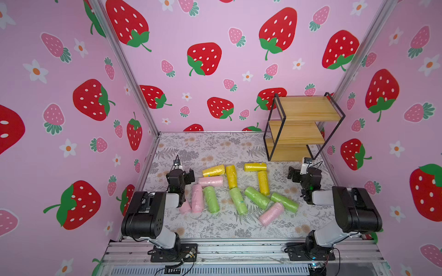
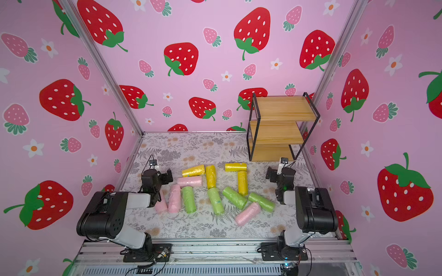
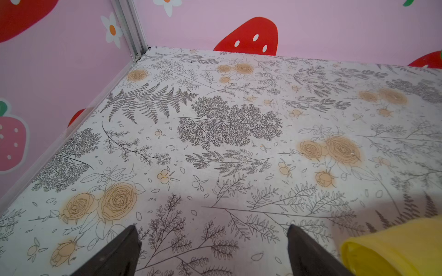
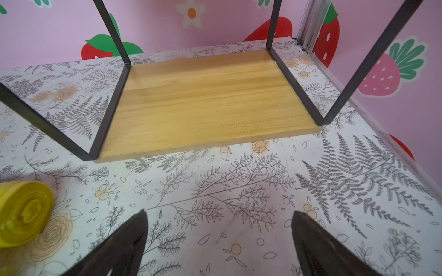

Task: Sort the rolls of trash bags by color and place them on the shelf
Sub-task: Move the shelf to the center of the board.

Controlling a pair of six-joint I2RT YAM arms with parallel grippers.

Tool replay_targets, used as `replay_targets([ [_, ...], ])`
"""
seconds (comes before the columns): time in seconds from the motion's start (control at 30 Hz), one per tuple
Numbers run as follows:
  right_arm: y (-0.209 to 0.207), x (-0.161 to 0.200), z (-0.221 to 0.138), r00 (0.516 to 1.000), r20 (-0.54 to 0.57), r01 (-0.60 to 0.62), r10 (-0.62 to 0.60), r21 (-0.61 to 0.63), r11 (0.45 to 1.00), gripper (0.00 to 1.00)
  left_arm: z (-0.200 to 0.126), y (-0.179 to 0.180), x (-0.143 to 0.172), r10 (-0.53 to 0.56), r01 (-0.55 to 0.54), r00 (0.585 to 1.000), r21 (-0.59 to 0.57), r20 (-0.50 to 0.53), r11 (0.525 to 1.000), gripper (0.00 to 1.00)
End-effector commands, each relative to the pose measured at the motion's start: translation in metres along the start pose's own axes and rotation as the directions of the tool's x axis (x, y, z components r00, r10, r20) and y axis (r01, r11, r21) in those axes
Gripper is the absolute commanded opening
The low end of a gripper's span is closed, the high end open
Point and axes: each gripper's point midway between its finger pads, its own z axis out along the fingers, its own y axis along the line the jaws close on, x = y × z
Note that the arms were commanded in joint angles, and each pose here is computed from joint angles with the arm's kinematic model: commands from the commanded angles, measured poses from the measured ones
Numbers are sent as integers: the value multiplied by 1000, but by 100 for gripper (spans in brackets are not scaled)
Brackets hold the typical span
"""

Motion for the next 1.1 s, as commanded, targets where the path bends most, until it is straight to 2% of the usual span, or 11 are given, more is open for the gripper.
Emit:
replay_targets([
  [0.0, 2, -8, 1, 1000, 18, 9, -9, -1, 1000, 99, 1, -2, -16, -11, 11, 999, 10, 35, 1000, 100],
  [0.77, 0, -8, 2, 1000, 11, -5, 5, -7, 1000, 99, 0, 0, -20, -20, 20, 999, -1, 50, 1000, 100],
  [0.8, -2, -10, 2, 1000, 19, -15, 15, -6, 1000, 99, -4, 7, -31, -36, 39, 997, -39, 69, 998, 100],
  [0.83, -9, -17, -3, 999, 28, -32, 31, 44, 999, 99, -10, 15, -38, -52, 55, 998, -88, 30, 995, 100],
  [0.9, -23, -44, -24, 997, 40, -70, 65, 136, 988, 99, -28, 28, -66, -86, 93, 995, -151, 50, 984, 100],
  [0.97, -41, -68, -49, 985, 61, -173, 163, 240, 955, 99, -54, 31, -100, -152, 171, 978, -133, 142, 976, 100],
  [1.03, -48, -83, -71, 958, 74, -285, 275, 258, 923, 99, -75, 22, -124, -195, 207, 964, -54, 182, 977, 100],
  [1.07, -42, -93, -82, 942, 69, -336, 329, 208, 919, 99, -86, 15, -136, -213, 217, 959, -1, 186, 976, 100],
])
